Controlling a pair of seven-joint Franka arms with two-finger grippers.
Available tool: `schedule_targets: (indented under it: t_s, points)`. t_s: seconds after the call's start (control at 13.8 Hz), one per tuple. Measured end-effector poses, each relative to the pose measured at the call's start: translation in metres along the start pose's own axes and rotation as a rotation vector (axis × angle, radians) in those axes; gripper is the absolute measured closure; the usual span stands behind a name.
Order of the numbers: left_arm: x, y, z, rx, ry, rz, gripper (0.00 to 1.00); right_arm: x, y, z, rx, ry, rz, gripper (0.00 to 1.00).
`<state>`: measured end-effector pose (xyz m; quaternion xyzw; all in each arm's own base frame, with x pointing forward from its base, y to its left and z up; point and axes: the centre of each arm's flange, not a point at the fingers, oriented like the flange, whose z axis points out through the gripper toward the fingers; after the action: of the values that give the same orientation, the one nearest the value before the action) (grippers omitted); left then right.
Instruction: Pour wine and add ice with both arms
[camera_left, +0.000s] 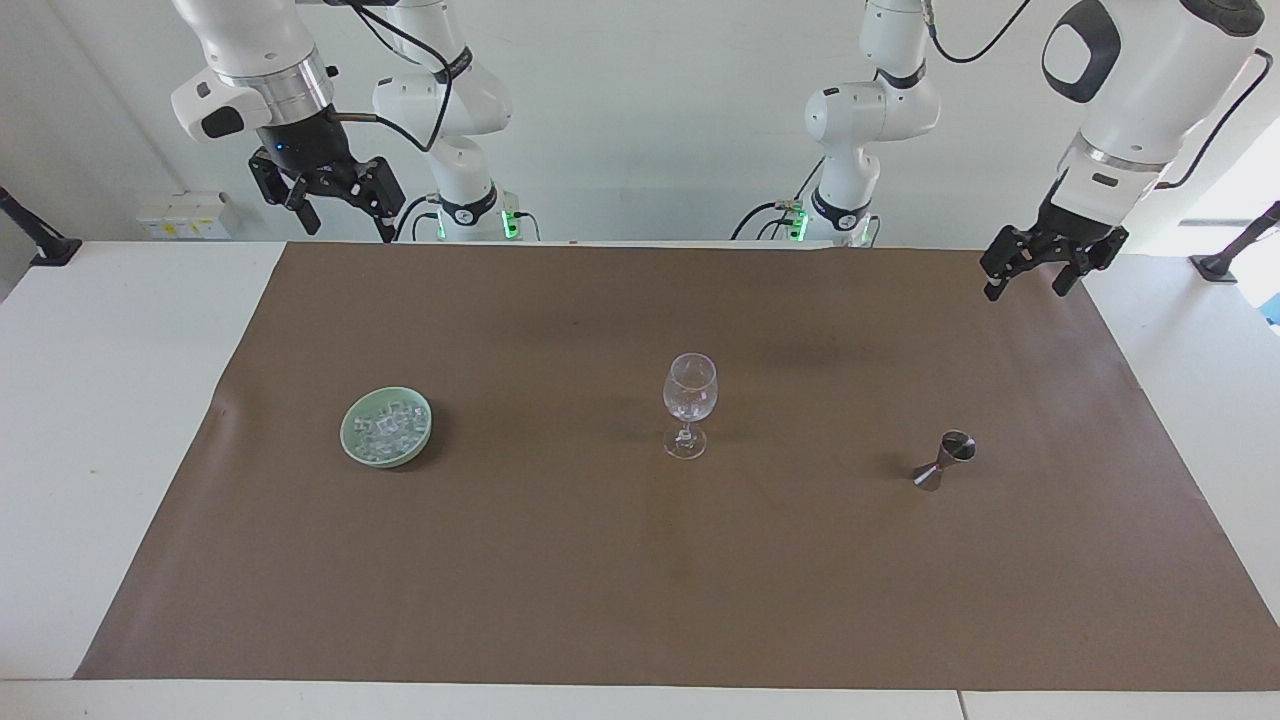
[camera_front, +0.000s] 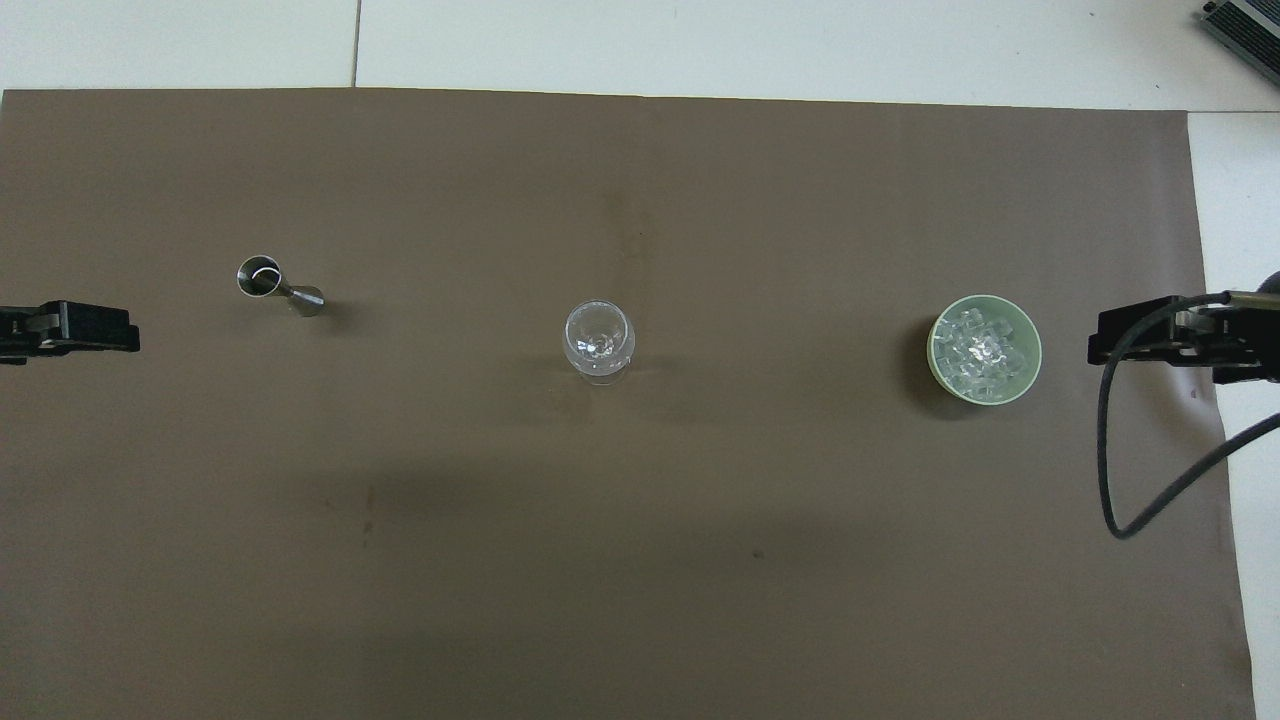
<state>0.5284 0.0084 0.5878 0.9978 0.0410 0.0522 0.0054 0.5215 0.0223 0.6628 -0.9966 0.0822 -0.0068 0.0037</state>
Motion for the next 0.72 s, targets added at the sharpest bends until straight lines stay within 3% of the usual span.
schedule_targets:
  t_s: [0.36, 0.72]
  points:
    - [0.000, -0.017, 0.028, -0.007, 0.015, -0.146, 0.00, 0.000, 0.000, 0.000, 0.000, 0.000, 0.000, 0.00]
    - [-0.001, -0.043, 0.065, -0.099, -0.028, -0.369, 0.00, 0.000, 0.000, 0.000, 0.000, 0.000, 0.000, 0.00]
